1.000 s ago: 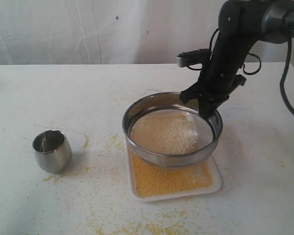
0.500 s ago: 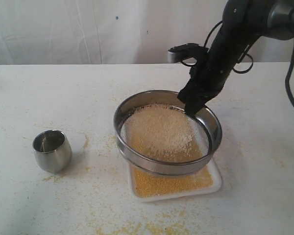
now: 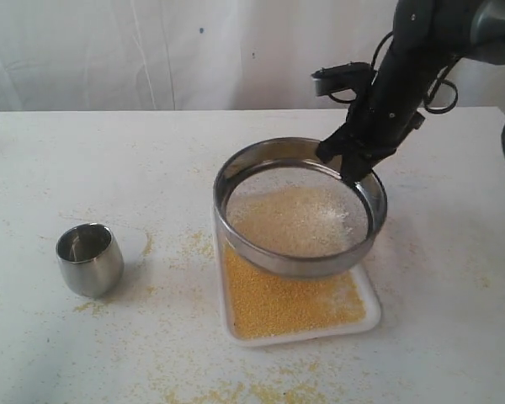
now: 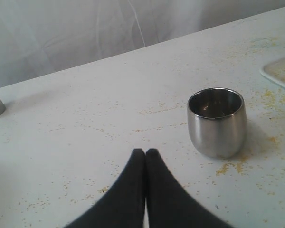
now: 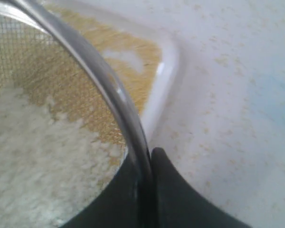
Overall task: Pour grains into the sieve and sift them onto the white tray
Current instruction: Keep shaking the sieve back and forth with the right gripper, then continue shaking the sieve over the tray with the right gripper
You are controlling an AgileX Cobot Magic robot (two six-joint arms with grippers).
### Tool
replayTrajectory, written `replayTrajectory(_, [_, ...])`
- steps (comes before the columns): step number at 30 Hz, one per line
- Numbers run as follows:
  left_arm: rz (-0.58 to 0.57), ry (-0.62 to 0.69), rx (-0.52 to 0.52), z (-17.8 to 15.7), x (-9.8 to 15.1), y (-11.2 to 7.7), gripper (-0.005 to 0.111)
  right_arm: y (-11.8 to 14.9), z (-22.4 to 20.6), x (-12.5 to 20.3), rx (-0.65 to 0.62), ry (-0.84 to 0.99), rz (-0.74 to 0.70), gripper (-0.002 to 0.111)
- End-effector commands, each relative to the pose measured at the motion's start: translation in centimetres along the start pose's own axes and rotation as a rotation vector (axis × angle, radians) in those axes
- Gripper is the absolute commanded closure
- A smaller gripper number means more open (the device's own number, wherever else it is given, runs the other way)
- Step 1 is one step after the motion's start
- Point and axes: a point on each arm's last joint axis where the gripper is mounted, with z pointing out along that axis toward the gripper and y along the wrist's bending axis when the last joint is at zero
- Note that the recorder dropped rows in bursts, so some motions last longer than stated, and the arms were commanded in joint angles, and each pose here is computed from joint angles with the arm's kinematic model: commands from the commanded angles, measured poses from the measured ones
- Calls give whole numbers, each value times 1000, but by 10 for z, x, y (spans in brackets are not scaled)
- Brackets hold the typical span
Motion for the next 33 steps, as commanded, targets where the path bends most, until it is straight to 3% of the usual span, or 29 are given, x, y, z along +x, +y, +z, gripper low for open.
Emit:
replayTrajectory(1, [-7, -6, -2, 0, 0, 0, 107, -1, -13, -4, 111, -43, 144, 108])
replayTrajectory(2, [-7, -6, -2, 0, 0, 0, 107, -12, -17, -2, 228, -69, 353, 108])
replayTrajectory(3, [-7, -6, -2, 0, 0, 0, 107, -13, -17, -2, 235, -68, 406, 108])
replayTrajectory(5, [-7, -6, -2, 0, 0, 0, 107, 9, -14, -1, 26, 1, 70, 108])
replayTrajectory(6, [-7, -6, -2, 0, 0, 0, 107, 25, -13, -4, -145, -42, -201, 108])
replayTrajectory(7, [-7, -6, -2, 0, 0, 0, 107, 24, -13, -3, -125, -26, -171, 108])
replayTrajectory(8, [-7, -6, -2, 0, 0, 0, 107, -1, -14, -3, 125, -33, 159, 108])
replayTrajectory(9, [-7, -6, -2, 0, 0, 0, 107, -11, -17, 0, 231, -39, 354, 108])
replayTrajectory(10, [-7, -6, -2, 0, 0, 0, 107, -8, -16, 1, 203, -11, 306, 108])
replayTrajectory(11, [-7, -6, -2, 0, 0, 0, 107, 3, -14, 2, 95, 21, 144, 108])
replayTrajectory(12, [-7, -6, -2, 0, 0, 0, 107, 26, -12, -3, -146, -36, -184, 108])
replayTrajectory(13, [-7, -6, -2, 0, 0, 0, 107, 28, -13, -3, -156, -43, -177, 108])
replayTrajectory(15, [-7, -6, -2, 0, 0, 0, 107, -3, -17, -4, 183, -75, 344, 108])
replayTrajectory(16, [-7, -6, -2, 0, 0, 0, 107, -3, -17, -3, 189, -74, 392, 108])
replayTrajectory(18, [-7, -6, -2, 0, 0, 0, 107, 30, -15, -3, -136, -28, -128, 108])
replayTrajectory(19, [-7, -6, -2, 0, 0, 0, 107, 30, -16, -3, -135, -32, -151, 108])
replayTrajectory(20, [-7, -6, -2, 0, 0, 0, 107, 16, -16, -7, 13, -67, 25, 108])
replayTrajectory(21, [-7, -6, -2, 0, 0, 0, 107, -1, -20, -5, 170, -94, 357, 108])
replayTrajectory(22, [-7, -6, -2, 0, 0, 0, 107, -3, -20, -4, 190, -97, 419, 108])
replayTrajectory(24, [-7, -6, -2, 0, 0, 0, 107, 15, -17, -3, 28, -32, 156, 108])
replayTrajectory(25, [-7, -6, -2, 0, 0, 0, 107, 32, -15, -3, -129, -15, -19, 108])
replayTrajectory(26, [-7, -6, -2, 0, 0, 0, 107, 41, -16, -8, -203, -73, -179, 108])
replayTrajectory(27, [-7, -6, -2, 0, 0, 0, 107, 43, -16, -8, -203, -79, -238, 108])
replayTrajectory(28, [-7, -6, -2, 0, 0, 0, 107, 37, -16, -5, -143, -33, -171, 108])
replayTrajectory(31, [-7, -6, -2, 0, 0, 0, 107, 0, -22, -5, 247, -75, 332, 108])
replayTrajectory(32, [-7, -6, -2, 0, 0, 0, 107, -3, -23, -3, 285, -83, 425, 108])
replayTrajectory(33, [-7, -6, -2, 0, 0, 0, 107, 5, -21, -3, 203, -44, 302, 108])
